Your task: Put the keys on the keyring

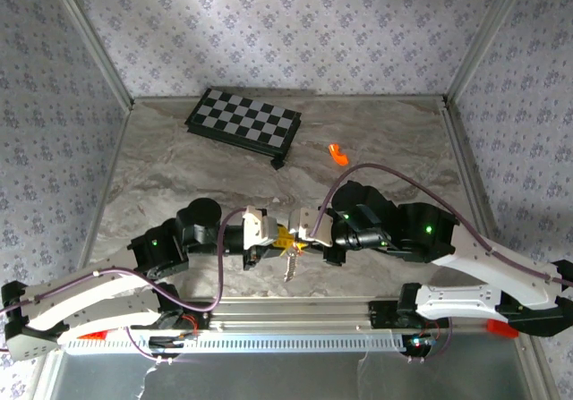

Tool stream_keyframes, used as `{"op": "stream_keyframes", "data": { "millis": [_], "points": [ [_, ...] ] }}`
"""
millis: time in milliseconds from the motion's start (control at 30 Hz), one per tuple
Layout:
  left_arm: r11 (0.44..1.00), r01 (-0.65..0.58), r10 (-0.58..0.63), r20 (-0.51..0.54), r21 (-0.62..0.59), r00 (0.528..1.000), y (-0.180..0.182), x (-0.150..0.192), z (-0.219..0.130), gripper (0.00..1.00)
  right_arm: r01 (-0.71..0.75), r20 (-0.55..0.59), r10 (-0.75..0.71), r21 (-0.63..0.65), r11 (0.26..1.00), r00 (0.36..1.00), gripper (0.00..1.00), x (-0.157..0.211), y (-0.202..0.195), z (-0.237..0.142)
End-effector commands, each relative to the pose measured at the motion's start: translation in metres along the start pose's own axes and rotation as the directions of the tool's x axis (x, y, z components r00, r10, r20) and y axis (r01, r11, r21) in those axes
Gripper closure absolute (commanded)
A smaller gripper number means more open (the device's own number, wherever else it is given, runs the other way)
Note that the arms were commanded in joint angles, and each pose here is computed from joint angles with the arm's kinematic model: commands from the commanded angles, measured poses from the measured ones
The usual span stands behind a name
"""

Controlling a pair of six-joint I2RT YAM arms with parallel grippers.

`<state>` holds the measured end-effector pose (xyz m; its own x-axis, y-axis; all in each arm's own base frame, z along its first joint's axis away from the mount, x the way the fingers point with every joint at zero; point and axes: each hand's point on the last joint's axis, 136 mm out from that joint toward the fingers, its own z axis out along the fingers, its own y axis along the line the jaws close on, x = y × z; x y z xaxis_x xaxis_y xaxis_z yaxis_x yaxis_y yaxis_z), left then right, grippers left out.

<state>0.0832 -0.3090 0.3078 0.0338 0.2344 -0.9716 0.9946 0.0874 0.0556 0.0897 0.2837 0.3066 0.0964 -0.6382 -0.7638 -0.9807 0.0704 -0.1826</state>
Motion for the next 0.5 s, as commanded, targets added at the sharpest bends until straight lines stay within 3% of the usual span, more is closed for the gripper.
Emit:
{"op": "stream_keyframes", "data": {
  "millis": [0, 267, 467],
  "points": [
    [1.000, -0.027, 0.027, 0.073, -0.004, 0.997, -0.001, -0.022, -0.005, 0.96, 0.025, 0.030, -0.025, 0.000, 1.000, 0.999, 1.00, -0.008, 0.001, -0.007],
    [1.000, -0.026, 0.026, 0.121, 0.003, 0.992, -0.004, -0.028, -0.010, 1.00, 0.013, 0.054, -0.013, 0.009, 1.000, 0.998, 1.00, -0.012, 0.000, -0.012],
    [0.998, -0.036, 0.025, 0.200, 0.052, 0.979, -0.015, -0.044, -0.018, 1.00, -0.037, 0.128, 0.035, 0.009, 0.999, 0.991, 0.77, -0.017, 0.002, -0.016]
  ]
}}
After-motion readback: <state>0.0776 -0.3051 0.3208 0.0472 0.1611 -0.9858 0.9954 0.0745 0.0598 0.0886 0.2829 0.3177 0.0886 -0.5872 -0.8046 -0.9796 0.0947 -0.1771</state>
